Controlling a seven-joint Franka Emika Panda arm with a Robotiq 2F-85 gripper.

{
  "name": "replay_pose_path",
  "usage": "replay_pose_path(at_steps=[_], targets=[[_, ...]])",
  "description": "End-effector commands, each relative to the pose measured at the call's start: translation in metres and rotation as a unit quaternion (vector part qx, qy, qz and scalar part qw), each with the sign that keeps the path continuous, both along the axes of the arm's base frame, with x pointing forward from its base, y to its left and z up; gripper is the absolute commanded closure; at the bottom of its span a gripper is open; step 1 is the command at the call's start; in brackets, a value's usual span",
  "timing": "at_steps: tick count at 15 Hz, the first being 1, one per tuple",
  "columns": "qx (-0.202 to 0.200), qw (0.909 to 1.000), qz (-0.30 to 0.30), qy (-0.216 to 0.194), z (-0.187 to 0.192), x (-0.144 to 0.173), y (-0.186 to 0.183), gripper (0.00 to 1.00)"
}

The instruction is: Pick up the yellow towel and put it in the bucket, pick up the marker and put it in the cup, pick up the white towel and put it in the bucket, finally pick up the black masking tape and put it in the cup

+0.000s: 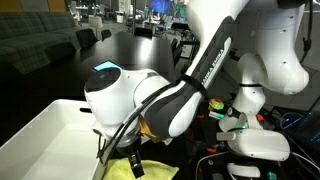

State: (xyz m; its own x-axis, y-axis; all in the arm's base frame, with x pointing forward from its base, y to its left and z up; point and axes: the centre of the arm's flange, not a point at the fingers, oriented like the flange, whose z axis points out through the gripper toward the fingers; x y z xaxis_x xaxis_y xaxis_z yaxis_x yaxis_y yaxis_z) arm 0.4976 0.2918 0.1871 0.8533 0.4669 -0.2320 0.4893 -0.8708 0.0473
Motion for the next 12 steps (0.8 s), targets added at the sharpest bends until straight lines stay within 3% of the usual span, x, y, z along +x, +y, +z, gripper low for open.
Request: replay_pose_path(at_steps=[1,7,12], targets=[[0.027,0.9980,0.033,0.047,-0.032,-0.007,-0.005,0.00],[0.081,0.9899,0.052,0.104,-0.080,-0.027,-0.007,0.00],[0.097,0.9902,0.016,0.100,-0.114,-0.037,-0.013,0.00]])
